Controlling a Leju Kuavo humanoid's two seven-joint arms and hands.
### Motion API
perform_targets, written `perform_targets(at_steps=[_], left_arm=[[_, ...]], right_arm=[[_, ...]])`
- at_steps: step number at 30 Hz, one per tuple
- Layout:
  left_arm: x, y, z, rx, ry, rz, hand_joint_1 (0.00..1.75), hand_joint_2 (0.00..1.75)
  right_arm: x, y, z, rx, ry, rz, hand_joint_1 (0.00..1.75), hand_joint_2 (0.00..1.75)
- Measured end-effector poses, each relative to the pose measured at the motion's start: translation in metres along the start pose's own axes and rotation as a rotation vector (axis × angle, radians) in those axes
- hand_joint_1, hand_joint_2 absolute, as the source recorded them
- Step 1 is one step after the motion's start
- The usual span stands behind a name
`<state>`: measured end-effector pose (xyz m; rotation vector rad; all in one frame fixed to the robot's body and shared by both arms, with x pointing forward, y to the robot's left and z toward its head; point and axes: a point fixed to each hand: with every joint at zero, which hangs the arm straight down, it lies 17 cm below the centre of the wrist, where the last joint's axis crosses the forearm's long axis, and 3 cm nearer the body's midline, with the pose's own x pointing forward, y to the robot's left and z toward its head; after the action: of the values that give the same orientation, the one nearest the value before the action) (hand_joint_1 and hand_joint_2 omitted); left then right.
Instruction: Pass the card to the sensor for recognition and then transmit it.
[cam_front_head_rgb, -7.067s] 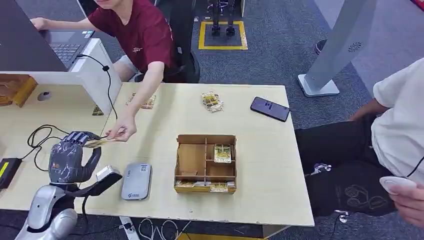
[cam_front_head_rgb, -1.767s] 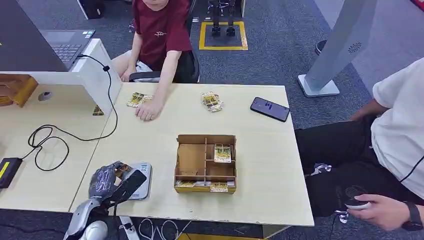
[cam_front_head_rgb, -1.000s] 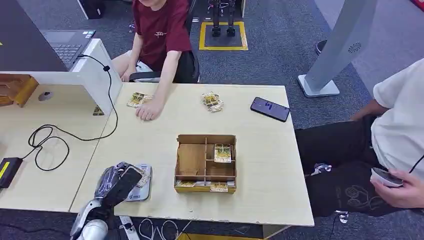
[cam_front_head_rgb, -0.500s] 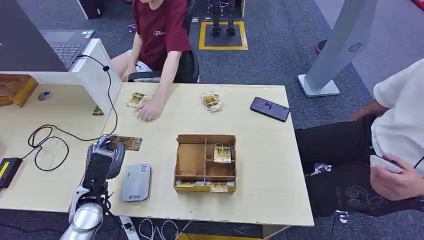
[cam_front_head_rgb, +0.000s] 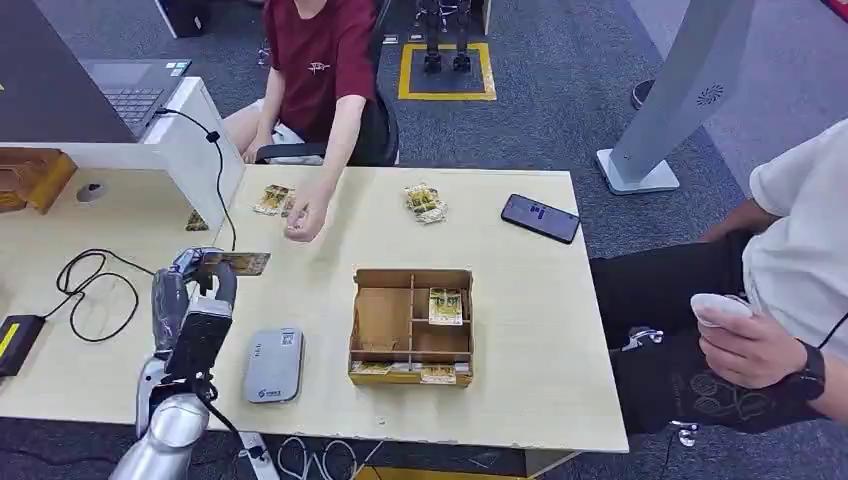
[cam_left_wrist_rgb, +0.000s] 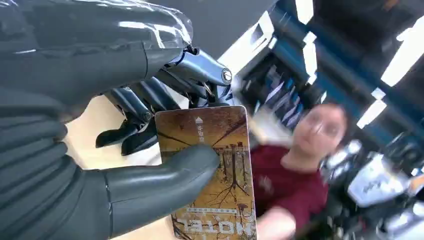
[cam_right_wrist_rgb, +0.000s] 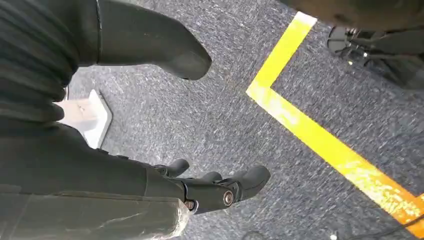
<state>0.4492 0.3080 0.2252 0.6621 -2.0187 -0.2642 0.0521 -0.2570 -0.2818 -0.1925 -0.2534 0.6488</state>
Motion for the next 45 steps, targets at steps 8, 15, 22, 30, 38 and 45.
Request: perform_targets(at_steps=[8,15,22,30,38,45], left_arm=[[0.012,0.027,-0.062,0.123,-0.207,-0.550,1.75,1.75],[-0.002,0.023,-0.060,0.100,-0.185,-0.568,1.75,1.75],[-0.007,0.019,-0.059,0.084,-0.179,-0.575,1.75,1.75],[-0.008,0.015,-0.058,0.075,-0.179,-0.574,0.00,1.75],[-0.011,0.016,-0.058,0.075,-0.158,-0.541,0.00,1.75],[-0.014,0.015,-0.058,0.066,-0.143,-0.526,0.00,1.75]], right_arm=[[0.012,-0.005,-0.002,0.013,-0.034,0.078,0.00,1.75],[0.011,-0.006,-0.002,0.012,-0.034,0.088,0.00,1.75],[0.011,-0.006,-0.002,0.014,-0.033,0.097,0.00,1.75],[0.011,-0.005,-0.002,0.017,-0.034,0.100,0.00,1.75],[0.011,-0.004,-0.002,0.022,-0.031,0.099,0.00,1.75],[0.009,-0.005,-0.002,0.021,-0.026,0.097,0.00,1.75]])
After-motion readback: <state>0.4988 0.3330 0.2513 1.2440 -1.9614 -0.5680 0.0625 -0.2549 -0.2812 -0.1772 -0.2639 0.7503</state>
